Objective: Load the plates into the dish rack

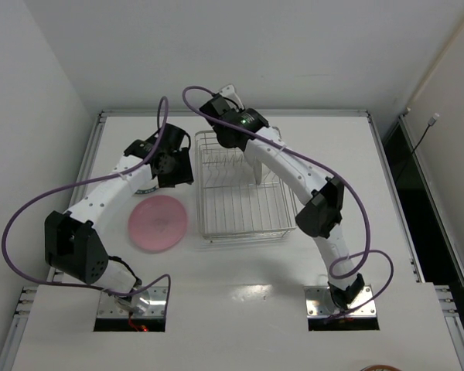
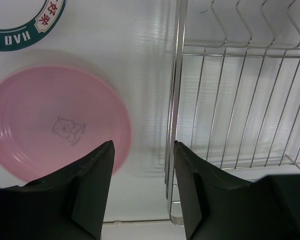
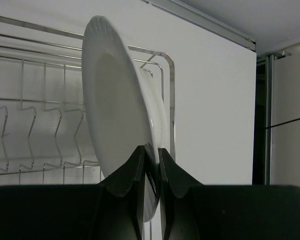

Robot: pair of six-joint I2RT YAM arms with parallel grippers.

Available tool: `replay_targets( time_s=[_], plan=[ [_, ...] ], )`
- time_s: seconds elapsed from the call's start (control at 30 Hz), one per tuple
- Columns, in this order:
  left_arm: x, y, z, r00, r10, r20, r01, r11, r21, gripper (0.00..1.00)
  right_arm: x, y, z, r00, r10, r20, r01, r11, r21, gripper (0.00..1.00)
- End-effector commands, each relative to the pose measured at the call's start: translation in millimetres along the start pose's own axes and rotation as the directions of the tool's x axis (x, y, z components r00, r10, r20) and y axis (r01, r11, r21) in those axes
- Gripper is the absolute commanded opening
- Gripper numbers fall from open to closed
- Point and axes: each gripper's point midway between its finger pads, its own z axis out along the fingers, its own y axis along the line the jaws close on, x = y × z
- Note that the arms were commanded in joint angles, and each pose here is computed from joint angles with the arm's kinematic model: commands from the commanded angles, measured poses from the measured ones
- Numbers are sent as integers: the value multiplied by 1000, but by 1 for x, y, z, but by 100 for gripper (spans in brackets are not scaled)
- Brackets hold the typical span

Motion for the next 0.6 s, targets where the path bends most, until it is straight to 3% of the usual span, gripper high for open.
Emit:
replay_targets(
  time_s=[0.0,0.3,0.43,0.47,0.57],
  plan=[
    [-1,-3,-17,999,-9,36,8,999,31,48,-3,-21,5,1000,-21,14,19,991,130,0],
    [-1,0,-21,999,-11,48,9,1000,28,48,55,36,34,977,-130,-169,137,990,31,0],
    [-1,4,-21,998,-11,58,10,1000,13,48,77,63,28,963,-53,-265,20,992,-126,0],
    [-2,4,-24,998,-12,66,11,1000,18,48,82,82,19,953,-40,-300,-33,972,-234,0],
    [-2,4,-24,998,-12,66,11,1000,18,48,94,93,18,925,21,-380,-161,926,-341,0]
  ],
)
